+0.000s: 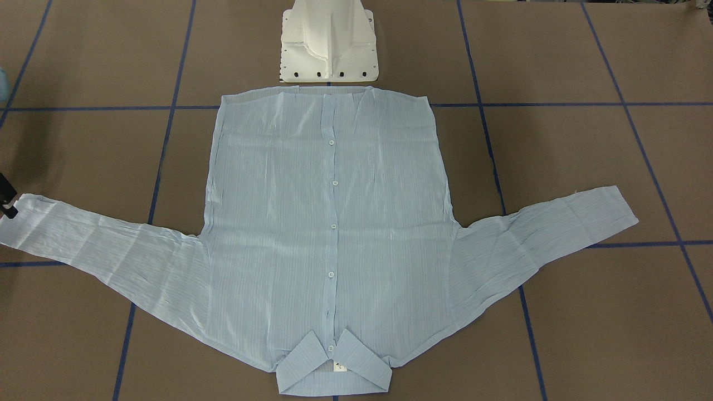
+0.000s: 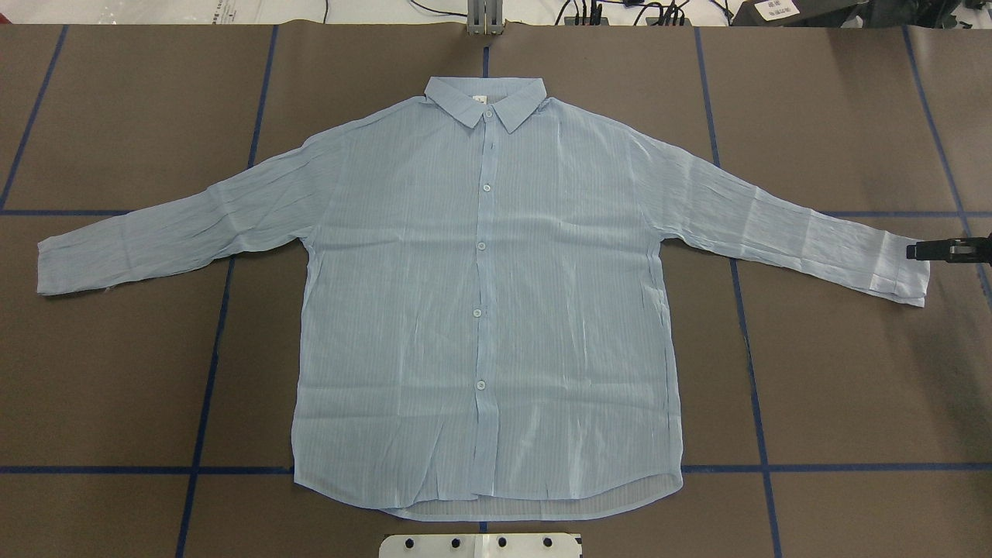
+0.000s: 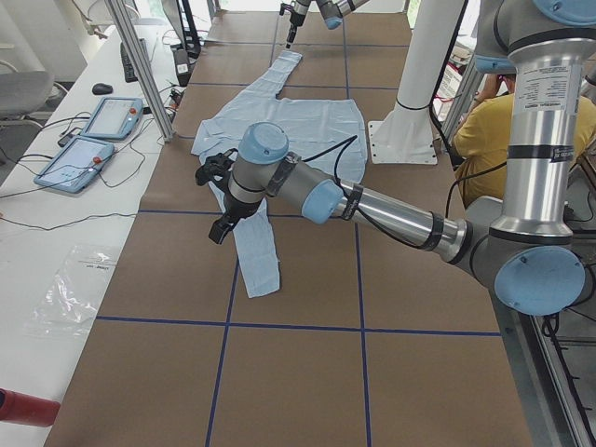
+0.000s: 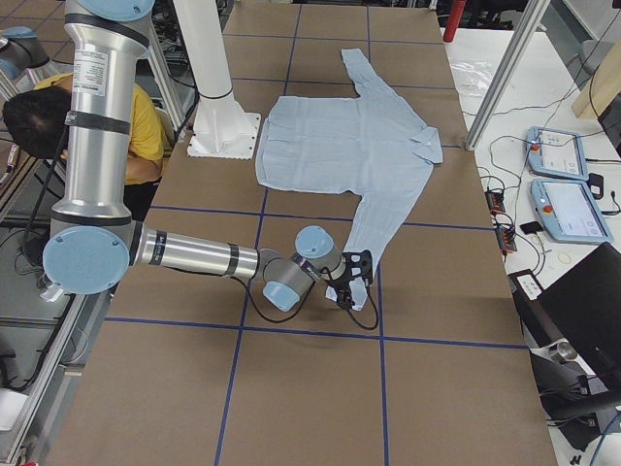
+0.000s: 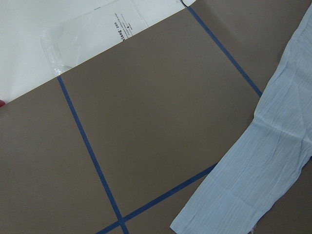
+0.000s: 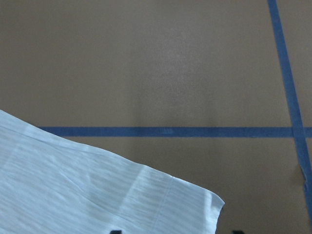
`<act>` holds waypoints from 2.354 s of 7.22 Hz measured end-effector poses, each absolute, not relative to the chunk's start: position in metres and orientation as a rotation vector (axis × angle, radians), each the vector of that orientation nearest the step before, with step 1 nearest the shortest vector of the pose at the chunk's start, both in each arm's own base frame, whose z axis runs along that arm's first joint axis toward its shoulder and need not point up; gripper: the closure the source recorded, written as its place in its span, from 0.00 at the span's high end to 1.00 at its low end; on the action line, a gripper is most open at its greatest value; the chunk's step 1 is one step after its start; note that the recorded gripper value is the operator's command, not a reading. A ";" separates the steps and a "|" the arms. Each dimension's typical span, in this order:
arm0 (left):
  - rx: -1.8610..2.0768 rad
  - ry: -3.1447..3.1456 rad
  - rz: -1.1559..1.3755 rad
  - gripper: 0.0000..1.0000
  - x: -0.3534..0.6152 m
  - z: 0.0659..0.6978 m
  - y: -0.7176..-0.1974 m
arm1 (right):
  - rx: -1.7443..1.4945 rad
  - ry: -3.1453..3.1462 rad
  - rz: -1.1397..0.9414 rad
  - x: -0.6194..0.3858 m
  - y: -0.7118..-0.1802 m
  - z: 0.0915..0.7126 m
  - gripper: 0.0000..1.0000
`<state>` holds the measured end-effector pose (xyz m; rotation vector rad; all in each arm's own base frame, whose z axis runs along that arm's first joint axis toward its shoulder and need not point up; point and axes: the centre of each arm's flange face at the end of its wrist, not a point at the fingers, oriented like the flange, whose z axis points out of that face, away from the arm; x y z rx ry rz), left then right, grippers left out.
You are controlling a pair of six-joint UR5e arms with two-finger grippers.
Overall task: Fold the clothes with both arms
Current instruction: 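Lower the right gripper and grasp the cuff of the nearest sleeve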
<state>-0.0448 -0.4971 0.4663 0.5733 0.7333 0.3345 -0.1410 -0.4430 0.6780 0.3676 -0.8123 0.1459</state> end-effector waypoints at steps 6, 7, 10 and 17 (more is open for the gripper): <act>0.570 0.733 0.334 1.00 -0.045 0.469 -0.496 | 0.343 -0.770 0.112 -0.160 -0.419 0.696 0.37; 0.569 0.733 0.333 1.00 -0.045 0.469 -0.496 | 0.342 -0.768 0.107 -0.162 -0.419 0.696 0.03; 0.565 0.733 0.332 1.00 -0.046 0.472 -0.496 | 0.348 -0.773 0.102 -0.166 -0.421 0.691 0.00; 0.578 0.732 0.336 1.00 -0.046 0.472 -0.497 | 0.376 -0.784 0.164 -0.213 -0.532 0.442 0.00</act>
